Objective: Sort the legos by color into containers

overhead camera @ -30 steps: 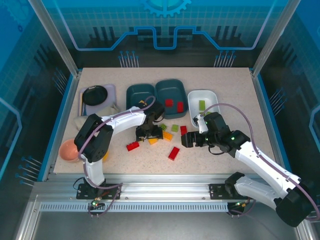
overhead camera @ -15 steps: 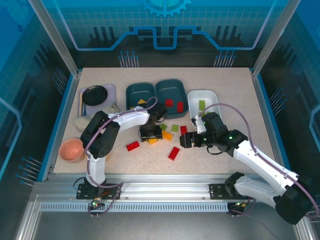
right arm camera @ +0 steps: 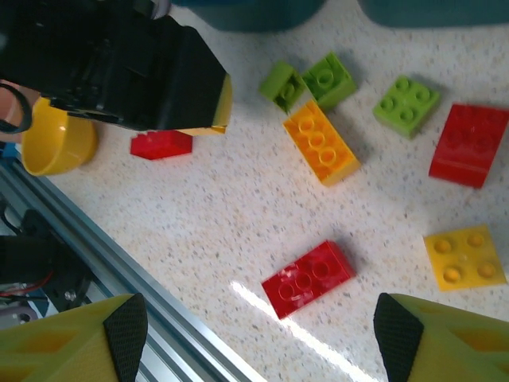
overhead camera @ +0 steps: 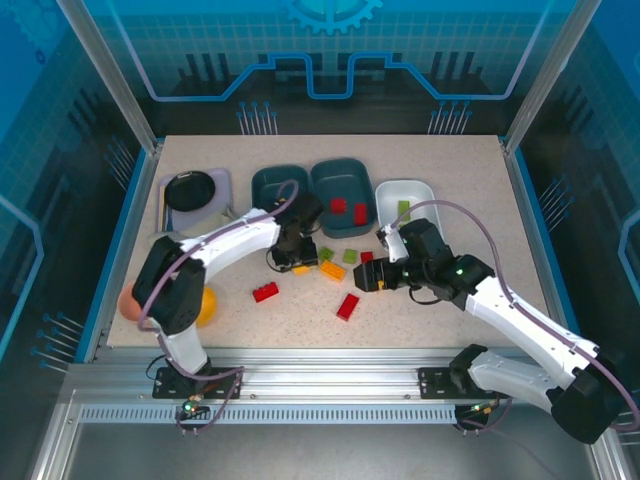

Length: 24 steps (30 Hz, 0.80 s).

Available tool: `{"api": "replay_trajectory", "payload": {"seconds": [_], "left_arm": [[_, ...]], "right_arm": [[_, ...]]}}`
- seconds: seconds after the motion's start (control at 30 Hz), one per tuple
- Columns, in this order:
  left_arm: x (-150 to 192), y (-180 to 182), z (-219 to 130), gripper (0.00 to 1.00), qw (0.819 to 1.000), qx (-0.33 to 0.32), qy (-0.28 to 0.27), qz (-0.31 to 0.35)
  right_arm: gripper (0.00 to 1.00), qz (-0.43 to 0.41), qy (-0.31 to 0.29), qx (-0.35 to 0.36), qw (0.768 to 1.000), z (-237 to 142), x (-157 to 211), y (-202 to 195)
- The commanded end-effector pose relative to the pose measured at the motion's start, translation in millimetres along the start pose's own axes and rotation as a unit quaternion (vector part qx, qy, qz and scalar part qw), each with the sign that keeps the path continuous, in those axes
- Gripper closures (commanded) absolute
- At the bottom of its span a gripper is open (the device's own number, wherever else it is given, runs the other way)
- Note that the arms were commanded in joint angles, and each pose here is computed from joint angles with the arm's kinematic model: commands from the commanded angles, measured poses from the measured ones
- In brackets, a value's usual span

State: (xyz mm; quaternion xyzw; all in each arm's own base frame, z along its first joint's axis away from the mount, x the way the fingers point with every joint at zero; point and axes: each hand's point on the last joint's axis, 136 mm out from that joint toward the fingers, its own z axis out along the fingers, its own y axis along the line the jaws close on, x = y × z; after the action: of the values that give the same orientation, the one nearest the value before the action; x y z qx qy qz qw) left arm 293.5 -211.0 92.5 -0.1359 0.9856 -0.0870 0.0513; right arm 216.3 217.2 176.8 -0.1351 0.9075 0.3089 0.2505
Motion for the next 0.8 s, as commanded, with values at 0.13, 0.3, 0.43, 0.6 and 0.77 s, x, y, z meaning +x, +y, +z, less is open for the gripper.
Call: {"api": "replay_trajectory", "payload": {"seconds": [0.13, 0.3, 0.43, 0.6, 0.77], "left_arm": [[-82.4, 11.0, -39.0, 0.71, 0.997, 0.033, -0.055, -0.047], [-125.3, 5.8, -20.2, 0.71, 0.997, 0.029, -0.052, -0.049], [-144.1, 3.4, 5.9, 0.71, 0.998, 0.016, -0.034, -0.055], [-150.7, 5.9, 35.4, 0.65, 0.998, 0.0, -0.01, -0.062], [-148.4, 2.6, 38.7, 0.45, 0.998, 0.008, 0.001, -0.062]], "right_arm": [[0.22, -0.007, -0.069, -0.017, 0.997, 5.4, -58.6, 25.8], [0.21, 0.025, -0.093, -0.015, 0.995, 25.3, -87.3, 26.9], [0.21, 0.046, -0.099, -0.006, 0.994, 35.4, -104.9, 27.6], [0.21, 0.047, -0.09, 0.011, 0.995, 39.0, -112.3, 26.2], [0.22, 0.034, -0.062, 0.043, 0.997, 40.9, -100.1, 16.9]]}}
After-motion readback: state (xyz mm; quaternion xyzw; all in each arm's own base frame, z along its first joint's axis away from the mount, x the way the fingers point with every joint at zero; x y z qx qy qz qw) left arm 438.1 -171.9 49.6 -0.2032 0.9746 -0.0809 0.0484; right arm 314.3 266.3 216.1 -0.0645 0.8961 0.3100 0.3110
